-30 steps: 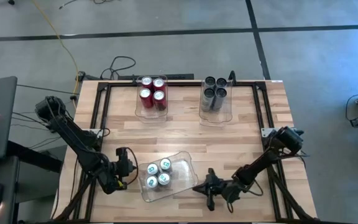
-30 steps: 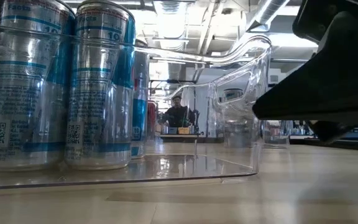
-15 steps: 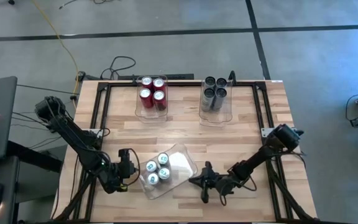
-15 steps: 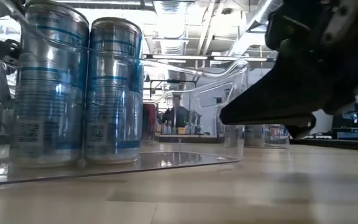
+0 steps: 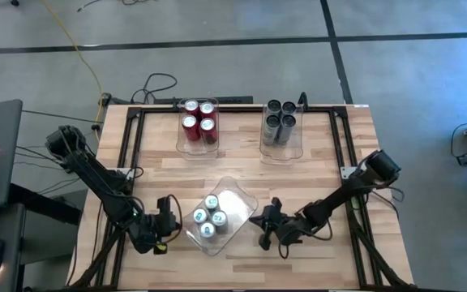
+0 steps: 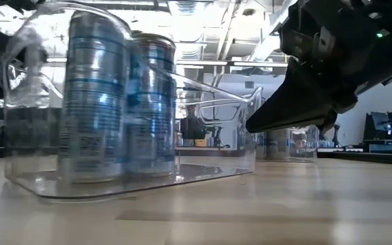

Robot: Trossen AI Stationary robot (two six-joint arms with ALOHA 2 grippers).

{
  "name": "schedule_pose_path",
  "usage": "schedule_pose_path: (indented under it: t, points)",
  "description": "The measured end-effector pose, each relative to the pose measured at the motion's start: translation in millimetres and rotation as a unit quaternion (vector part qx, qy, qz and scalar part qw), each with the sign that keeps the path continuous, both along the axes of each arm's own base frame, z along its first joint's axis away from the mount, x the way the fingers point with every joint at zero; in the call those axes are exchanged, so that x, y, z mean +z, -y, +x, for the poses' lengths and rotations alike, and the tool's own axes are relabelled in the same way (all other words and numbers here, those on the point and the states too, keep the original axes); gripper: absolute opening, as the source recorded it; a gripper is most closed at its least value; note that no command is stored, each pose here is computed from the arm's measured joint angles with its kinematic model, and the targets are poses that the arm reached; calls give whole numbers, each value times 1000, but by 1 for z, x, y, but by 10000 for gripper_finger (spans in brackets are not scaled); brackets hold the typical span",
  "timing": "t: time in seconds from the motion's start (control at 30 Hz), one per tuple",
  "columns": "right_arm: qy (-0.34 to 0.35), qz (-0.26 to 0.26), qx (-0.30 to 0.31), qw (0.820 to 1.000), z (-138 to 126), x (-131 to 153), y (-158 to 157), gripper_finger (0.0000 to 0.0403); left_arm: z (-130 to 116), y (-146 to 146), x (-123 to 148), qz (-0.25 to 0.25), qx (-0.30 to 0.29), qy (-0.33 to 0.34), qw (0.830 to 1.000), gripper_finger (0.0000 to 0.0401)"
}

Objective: Sort soda cans
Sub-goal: Move the bottom center transparent bin to the center of the table

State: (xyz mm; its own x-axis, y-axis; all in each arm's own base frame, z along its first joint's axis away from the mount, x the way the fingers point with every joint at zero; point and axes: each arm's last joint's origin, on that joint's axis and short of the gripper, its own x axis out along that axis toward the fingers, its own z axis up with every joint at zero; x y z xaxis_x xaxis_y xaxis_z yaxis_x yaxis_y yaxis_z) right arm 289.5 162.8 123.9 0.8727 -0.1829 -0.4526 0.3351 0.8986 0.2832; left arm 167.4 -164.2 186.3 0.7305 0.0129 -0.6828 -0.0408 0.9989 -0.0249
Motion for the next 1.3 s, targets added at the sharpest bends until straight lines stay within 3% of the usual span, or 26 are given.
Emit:
schedule_pose_path:
  t: [0.23,0.63,1.3]
  points:
    - [-26,-13,-28,999,-1,8,16,1,7,7,-1,-5,-19,24,1000,0]
    - [-64,-45,-65,995,-10,27,40,1,38,1,-24,33,-2,22,999,0]
    - [-127,-119,-126,977,-12,39,87,1,74,-30,-14,18,17,72,997,0]
